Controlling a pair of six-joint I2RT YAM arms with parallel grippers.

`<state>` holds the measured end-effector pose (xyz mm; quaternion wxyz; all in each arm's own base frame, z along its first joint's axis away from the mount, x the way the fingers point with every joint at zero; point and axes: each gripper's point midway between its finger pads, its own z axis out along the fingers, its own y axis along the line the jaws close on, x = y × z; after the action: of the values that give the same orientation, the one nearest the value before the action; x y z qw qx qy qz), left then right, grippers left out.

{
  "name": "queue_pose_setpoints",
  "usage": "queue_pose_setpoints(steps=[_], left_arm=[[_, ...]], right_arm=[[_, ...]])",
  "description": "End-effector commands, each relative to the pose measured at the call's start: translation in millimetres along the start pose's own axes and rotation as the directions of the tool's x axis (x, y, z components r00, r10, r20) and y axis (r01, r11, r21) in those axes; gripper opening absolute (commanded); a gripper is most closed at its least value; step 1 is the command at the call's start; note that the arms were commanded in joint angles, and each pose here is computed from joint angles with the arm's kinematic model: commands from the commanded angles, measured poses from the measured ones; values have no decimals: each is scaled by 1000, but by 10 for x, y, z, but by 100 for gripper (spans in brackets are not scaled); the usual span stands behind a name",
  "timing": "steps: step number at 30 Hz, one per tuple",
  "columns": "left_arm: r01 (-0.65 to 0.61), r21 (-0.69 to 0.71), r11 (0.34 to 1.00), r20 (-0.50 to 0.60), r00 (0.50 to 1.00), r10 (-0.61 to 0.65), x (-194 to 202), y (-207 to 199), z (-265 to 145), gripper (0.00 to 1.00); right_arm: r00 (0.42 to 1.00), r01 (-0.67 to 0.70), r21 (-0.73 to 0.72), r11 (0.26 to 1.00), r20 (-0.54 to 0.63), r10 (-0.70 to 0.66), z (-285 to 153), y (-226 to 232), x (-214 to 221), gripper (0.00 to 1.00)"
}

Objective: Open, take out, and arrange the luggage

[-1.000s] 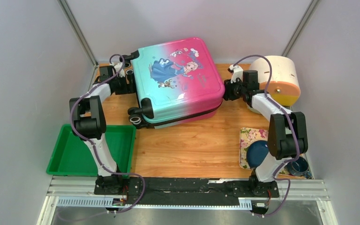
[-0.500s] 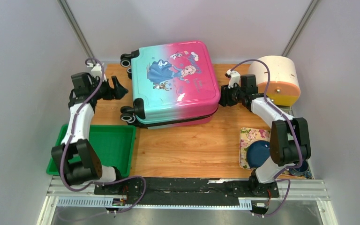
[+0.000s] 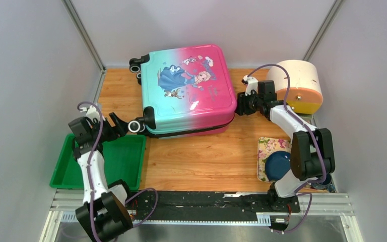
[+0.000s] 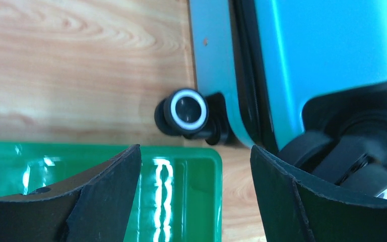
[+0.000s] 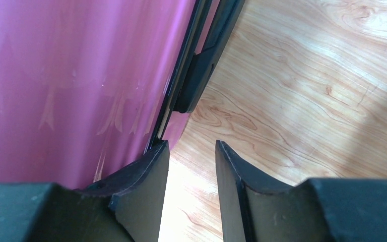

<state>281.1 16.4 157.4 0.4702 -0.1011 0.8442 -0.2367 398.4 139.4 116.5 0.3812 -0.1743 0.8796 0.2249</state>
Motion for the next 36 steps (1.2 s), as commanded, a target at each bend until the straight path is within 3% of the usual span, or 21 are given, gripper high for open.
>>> queue_pose_setpoints(steps=[1, 2, 7, 14, 19, 23, 31, 36], left_arm=[[158, -19, 987, -4, 987, -158, 366, -29, -47, 87], [194, -17, 981, -17, 981, -194, 575, 17, 0, 86], [302, 105, 948, 21, 952, -306, 741, -125, 138, 84], [171, 119, 978, 160, 969, -189, 279, -182, 345, 84], [108, -87, 990, 276, 958, -80, -16, 185, 348, 84], [53, -114, 992, 353, 936, -10, -268, 192, 322, 84], [-36, -87, 996, 392, 917, 68, -456, 2, 415, 84], [-42, -123, 991, 410, 908, 90, -510, -19, 302, 85]], right_arm=[[998, 38, -213, 976, 58, -26, -147, 694, -207, 44], [998, 40, -215, 976, 57, -28, -147, 711, -194, 44], [997, 62, -236, 970, 51, -51, -112, 867, -159, 45], [998, 53, -222, 974, 45, -44, -69, 964, -170, 45], [997, 66, -167, 984, 57, -58, -174, 894, -221, 45], [997, 66, -157, 985, 50, -58, -267, 899, -165, 45], [998, 60, -97, 993, 35, -57, -590, 758, 1, 45], [989, 121, -167, 978, 104, -104, -914, 985, 41, 41]])
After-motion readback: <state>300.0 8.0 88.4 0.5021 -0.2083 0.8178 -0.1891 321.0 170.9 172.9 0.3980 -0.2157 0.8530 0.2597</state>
